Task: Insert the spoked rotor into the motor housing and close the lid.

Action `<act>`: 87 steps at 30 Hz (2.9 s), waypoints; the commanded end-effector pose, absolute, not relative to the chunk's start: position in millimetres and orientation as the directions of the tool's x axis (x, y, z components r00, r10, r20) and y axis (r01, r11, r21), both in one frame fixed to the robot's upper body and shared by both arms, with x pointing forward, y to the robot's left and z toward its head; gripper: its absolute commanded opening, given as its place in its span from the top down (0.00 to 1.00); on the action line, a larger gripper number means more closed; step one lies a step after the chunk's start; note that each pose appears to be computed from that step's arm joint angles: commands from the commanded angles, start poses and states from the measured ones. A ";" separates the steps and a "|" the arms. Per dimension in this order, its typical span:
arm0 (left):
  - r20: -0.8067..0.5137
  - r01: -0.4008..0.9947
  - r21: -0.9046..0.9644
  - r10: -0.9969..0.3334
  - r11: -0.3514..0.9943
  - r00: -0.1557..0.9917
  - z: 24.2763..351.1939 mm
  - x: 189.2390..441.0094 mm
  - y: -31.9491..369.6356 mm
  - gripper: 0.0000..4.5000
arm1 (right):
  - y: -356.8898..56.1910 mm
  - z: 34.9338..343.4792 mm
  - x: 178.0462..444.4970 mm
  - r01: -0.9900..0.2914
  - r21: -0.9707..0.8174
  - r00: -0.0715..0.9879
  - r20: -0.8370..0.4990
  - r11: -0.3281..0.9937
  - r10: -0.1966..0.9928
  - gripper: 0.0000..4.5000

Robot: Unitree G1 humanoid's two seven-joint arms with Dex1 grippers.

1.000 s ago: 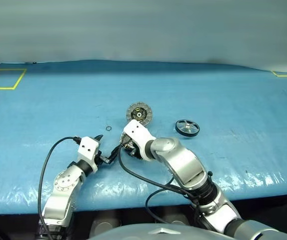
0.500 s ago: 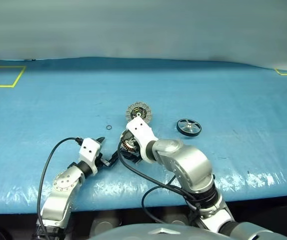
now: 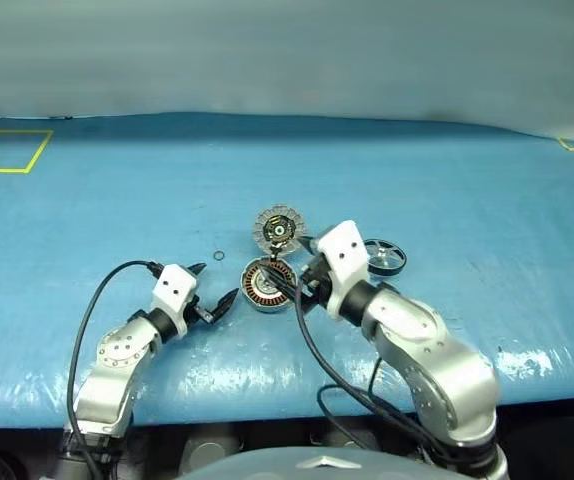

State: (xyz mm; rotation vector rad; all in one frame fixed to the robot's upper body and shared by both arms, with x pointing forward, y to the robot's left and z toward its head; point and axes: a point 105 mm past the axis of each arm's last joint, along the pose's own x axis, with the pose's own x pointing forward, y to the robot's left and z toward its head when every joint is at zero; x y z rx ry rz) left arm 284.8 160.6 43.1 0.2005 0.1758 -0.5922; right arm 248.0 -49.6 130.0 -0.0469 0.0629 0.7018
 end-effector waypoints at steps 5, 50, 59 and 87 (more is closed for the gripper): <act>-0.186 0.570 0.127 -0.545 0.812 0.818 51.9 308.0 166.7 0.00 | -70.1 99.6 242.8 -0.607 -0.047 0.793 0.025 0.793 0.609 0.12; -0.231 0.700 0.213 -0.661 0.681 0.714 93.8 304.5 136.9 0.86 | -88.4 43.7 225.1 -0.583 -0.152 0.812 -0.067 0.798 0.580 0.11; -0.281 0.854 0.199 -0.807 0.480 0.519 93.4 298.6 93.6 0.86 | -87.3 44.1 225.8 -0.580 -0.177 0.813 -0.060 0.795 0.580 0.11; -0.357 0.899 0.197 -0.825 0.392 0.438 67.4 302.4 75.1 0.86 | -81.9 45.7 227.6 -0.581 -0.198 0.811 -0.054 0.789 0.583 0.11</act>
